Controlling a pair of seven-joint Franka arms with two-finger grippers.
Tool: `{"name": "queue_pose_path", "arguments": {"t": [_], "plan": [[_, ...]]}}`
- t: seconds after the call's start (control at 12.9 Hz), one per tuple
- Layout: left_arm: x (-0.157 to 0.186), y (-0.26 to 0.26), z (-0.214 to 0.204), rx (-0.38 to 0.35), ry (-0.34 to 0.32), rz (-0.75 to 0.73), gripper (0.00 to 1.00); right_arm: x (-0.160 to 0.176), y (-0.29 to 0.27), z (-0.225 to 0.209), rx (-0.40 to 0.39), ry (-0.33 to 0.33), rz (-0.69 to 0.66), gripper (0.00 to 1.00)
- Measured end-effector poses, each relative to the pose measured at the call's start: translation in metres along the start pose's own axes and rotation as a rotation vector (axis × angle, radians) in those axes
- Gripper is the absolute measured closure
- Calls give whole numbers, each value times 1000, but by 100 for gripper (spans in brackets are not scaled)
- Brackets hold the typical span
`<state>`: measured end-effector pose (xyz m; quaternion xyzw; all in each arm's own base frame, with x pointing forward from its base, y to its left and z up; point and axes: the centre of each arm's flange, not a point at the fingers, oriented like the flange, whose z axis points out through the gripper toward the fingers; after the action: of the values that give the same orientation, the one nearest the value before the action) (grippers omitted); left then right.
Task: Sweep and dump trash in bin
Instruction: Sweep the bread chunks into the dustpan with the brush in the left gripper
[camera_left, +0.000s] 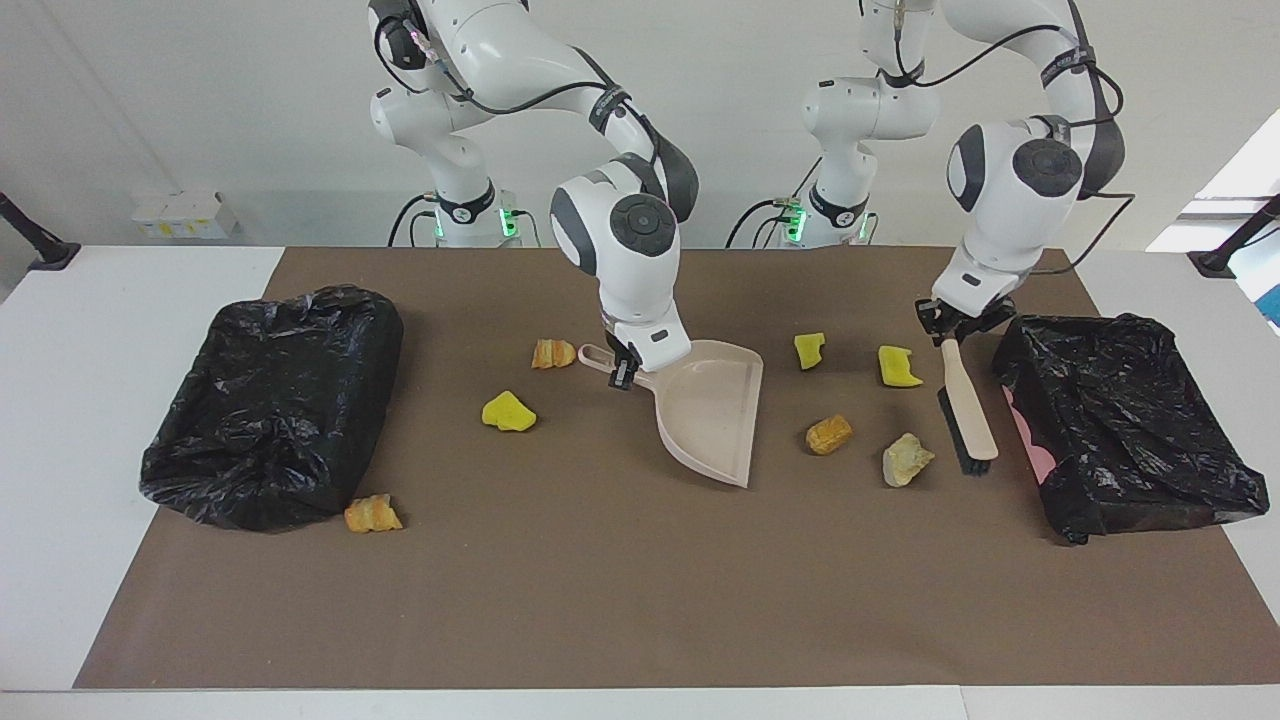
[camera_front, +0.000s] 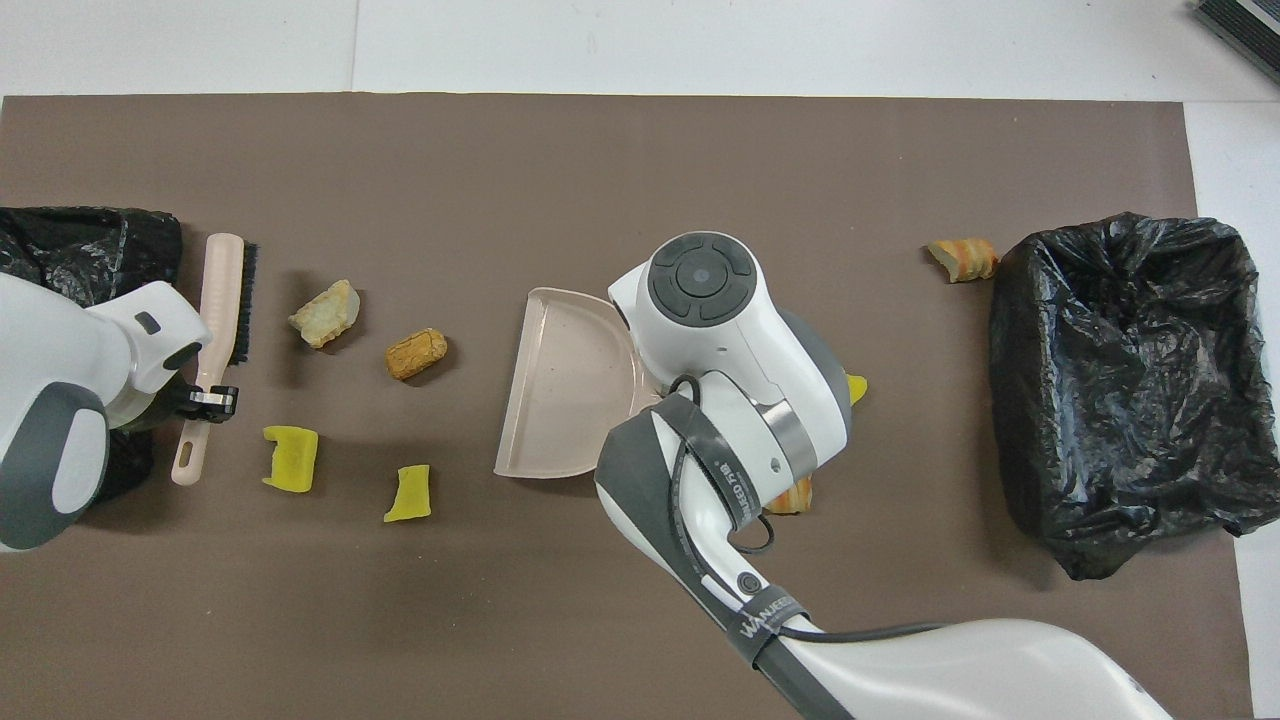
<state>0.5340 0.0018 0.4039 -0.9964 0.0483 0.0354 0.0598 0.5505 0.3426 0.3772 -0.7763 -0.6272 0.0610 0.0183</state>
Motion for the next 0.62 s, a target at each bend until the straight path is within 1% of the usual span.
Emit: {"name": "queue_pose_path", "arguments": {"t": [0.23,0.62], "plan": [[17,-8,20,-1,-15,23,74,-1,-13,13,5,-8,-25,69],[12,11,44,-18,-64,198,74,1,-18,15,5,-11,-34,69]]}}
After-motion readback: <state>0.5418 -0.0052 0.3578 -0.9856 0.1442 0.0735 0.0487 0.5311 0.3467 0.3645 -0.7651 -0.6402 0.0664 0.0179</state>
